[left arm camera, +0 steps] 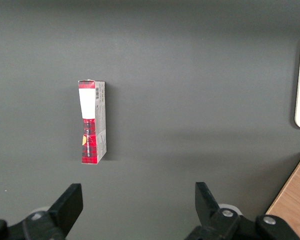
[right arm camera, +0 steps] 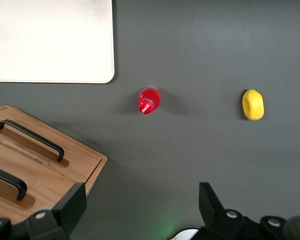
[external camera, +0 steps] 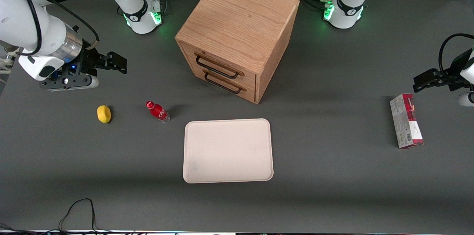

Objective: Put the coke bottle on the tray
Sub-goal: 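Move the open right gripper down over the red Coca-Cola bottle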

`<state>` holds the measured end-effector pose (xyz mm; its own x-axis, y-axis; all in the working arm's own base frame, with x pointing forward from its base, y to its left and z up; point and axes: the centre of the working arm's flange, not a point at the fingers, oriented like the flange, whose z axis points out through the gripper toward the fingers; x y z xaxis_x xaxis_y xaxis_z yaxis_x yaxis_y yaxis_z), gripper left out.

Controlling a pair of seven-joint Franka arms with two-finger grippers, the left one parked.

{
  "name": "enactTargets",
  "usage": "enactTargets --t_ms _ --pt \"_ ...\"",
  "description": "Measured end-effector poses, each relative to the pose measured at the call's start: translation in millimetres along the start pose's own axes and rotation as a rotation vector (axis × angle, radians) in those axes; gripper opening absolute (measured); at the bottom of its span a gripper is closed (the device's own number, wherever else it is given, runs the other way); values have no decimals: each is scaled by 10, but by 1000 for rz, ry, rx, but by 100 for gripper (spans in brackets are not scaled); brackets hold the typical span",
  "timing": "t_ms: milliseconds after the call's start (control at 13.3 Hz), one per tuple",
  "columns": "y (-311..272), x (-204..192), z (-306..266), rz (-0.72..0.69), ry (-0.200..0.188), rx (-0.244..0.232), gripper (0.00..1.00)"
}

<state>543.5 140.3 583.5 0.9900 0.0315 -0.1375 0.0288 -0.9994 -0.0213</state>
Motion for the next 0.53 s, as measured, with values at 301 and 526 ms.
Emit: enactTargets --t_ms 301,526 --pt "-44 43 212 -4 -37 -8 100" --pt "-30 146 677 6 -30 -7 100"
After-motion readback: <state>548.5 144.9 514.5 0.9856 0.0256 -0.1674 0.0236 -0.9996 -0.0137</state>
